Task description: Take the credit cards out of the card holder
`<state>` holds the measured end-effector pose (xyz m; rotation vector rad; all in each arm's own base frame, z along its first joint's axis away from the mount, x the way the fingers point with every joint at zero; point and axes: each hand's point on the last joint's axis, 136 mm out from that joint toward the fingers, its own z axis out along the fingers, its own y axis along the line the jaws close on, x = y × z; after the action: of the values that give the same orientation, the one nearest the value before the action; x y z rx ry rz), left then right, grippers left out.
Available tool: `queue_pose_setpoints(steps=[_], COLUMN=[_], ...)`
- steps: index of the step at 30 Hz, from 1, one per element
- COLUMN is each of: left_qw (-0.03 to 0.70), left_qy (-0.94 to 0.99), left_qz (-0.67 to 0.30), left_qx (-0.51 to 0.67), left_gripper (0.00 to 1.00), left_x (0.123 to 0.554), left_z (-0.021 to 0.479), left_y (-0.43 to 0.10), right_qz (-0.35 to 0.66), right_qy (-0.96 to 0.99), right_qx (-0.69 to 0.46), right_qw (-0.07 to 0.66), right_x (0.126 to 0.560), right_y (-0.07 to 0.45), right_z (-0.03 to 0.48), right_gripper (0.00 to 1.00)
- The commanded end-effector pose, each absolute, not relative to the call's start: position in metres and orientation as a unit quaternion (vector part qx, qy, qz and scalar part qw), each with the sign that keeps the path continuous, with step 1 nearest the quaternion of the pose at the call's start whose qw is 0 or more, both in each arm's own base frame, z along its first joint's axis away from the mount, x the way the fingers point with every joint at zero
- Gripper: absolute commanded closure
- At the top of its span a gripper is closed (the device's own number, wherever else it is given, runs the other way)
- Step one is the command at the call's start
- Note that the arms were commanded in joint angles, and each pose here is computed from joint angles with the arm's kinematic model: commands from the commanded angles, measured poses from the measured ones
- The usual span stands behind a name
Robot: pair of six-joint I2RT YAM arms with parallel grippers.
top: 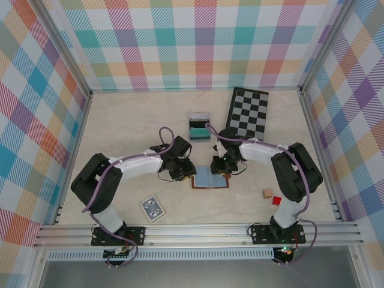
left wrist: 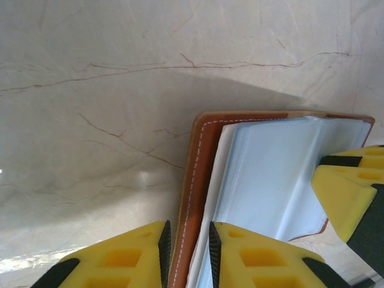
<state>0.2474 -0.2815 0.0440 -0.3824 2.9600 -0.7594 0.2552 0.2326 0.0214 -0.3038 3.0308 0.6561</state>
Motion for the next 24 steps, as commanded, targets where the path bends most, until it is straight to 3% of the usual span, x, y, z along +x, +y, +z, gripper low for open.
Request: queue_pose_setpoints(steps=[1, 14, 24], left_qw=[0.032, 0.001, 0.007], left_qy=[0.958, 0.965, 0.949], left_qz=[-0.269, -0.242, -0.308], left_qx=[-0.097, -0.098, -0.067], left_gripper=[0.76, 0.77, 0.94], left_x=[0.246, 0.243, 0.250], left_z=[0.053, 0.023, 0.040], left_y=[-0.298, -0.306, -0.337], right_qz=[0.194, 0.193, 0.203], right_qy=[0.977, 0.977, 0.975], right_qx=[-0.088, -0.088, -0.091], right_qw=[-0.004, -0.010, -0.012], right_x=[0.252, 0.248, 0.248], right_y=[0.230, 0.229, 0.232], right_z=[0.010, 0.007, 0.008], right_gripper=[0.76, 0.76, 0.78])
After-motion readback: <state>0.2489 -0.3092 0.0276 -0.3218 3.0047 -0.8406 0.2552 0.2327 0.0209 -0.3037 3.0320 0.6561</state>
